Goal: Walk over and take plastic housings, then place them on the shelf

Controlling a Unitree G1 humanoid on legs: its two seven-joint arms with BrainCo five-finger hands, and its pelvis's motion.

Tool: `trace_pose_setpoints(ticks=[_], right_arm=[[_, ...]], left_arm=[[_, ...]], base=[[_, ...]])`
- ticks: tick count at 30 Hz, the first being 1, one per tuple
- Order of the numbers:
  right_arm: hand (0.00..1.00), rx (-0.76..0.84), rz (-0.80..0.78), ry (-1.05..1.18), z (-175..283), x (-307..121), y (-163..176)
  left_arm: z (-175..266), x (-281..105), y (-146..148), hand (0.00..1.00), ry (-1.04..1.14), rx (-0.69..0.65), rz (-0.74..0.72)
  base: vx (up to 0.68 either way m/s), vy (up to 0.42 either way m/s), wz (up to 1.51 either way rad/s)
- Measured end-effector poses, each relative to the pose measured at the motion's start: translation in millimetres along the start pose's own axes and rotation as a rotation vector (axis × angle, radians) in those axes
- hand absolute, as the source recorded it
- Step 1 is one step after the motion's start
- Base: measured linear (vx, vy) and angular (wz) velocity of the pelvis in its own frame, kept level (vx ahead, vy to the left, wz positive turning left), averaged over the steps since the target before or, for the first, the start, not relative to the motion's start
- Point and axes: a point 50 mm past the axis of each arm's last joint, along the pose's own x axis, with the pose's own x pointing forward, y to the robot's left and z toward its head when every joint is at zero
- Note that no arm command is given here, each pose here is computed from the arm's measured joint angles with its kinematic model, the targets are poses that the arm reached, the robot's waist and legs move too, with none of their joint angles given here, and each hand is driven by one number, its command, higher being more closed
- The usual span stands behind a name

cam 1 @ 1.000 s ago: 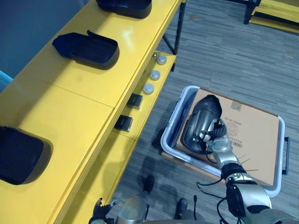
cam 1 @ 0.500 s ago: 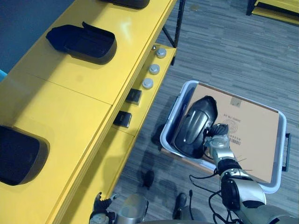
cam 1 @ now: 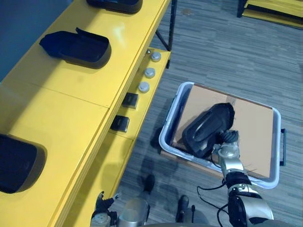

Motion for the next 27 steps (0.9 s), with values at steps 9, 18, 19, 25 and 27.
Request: trace_pose_setpoints(ticks=[9,18,19,25,27], right_arm=[[1.00,-0.107,-0.132,-0.255,32,-14,-30],[1.00,-0.101,-0.156,-0.543,81,-44,-33],[1.00,-0.094,-0.150,-0.559,84,-46,-32],[1.00,-0.041,-0.105,-0.692,107,-64,-22],[1.00,-0.029,-0.076,-0.717,110,-68,-16]], left_arm=[[75,-29,-32,0.00,-0.383,-0.036,-0.123],[184,-111,-8,0.00,-1.002,-0.240,-0.092],[187,-115,-8,0.00,-1.028,-0.251,-0.094],[206,-146,-14,0.00,-1.174,-0.302,-0.148],[208,-149,-20,0.00,-1.190,-0.291,-0.181]], base=[[-0.04,0.005,-0.12],[-0.01,-0.003,-0.03],[-0.02,0.003,-0.09],[-0.03,0.004,-0.07],[-0.05,0.002,-0.07]])
